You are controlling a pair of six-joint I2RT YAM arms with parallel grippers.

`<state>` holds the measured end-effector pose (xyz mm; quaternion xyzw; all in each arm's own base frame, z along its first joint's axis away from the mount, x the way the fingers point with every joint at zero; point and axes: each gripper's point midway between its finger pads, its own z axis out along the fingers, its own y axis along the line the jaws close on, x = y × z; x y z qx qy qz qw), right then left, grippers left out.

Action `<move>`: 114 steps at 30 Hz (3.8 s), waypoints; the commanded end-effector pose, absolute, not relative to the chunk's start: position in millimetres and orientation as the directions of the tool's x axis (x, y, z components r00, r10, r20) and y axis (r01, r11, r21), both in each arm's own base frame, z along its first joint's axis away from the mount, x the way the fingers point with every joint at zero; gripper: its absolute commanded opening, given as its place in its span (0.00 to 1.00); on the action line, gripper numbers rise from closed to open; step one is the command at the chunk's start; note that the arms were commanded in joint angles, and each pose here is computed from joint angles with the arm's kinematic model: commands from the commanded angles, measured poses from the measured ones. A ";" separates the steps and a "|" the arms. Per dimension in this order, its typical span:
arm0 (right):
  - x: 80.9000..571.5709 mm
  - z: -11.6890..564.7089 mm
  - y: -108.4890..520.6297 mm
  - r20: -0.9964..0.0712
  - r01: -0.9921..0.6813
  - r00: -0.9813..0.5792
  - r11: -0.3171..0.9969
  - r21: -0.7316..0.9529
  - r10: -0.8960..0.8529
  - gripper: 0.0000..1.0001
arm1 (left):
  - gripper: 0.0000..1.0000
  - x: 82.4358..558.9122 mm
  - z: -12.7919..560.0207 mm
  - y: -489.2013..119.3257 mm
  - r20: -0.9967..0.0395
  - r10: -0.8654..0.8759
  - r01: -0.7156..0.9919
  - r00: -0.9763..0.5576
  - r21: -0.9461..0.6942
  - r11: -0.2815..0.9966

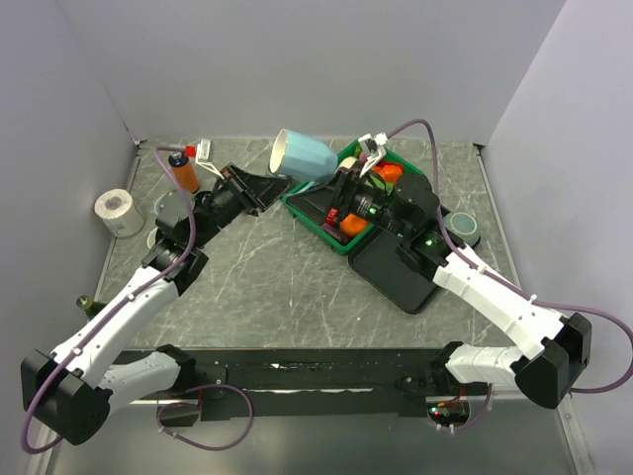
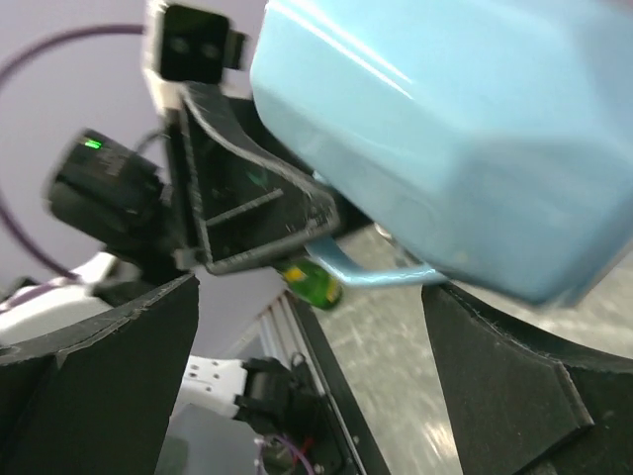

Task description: Turn the mug right side up

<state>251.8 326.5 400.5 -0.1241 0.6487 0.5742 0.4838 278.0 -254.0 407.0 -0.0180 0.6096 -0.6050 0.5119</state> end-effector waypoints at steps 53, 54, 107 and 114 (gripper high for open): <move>315.0 261.7 207.5 -0.643 -0.241 -0.623 0.673 0.699 0.445 1.00 | 0.01 346.3 156.2 -54.9 -0.902 -0.330 -0.407 -0.277 -0.201 0.891; 315.5 260.7 205.8 -0.642 -0.236 -0.624 0.676 0.698 0.445 1.00 | 0.01 347.5 153.6 -53.2 -0.900 -0.336 -0.413 -0.279 -0.203 0.888; 323.1 170.6 -36.9 -0.817 0.557 -0.435 0.826 0.086 0.378 0.99 | 0.96 306.6 297.2 -123.7 -0.944 -0.253 0.244 -0.212 -0.301 0.922; 316.3 129.9 -67.2 -0.775 0.608 -0.511 0.794 -0.020 0.372 0.98 | 0.96 304.1 283.5 -122.0 -0.939 -0.242 0.234 -0.244 -0.299 0.925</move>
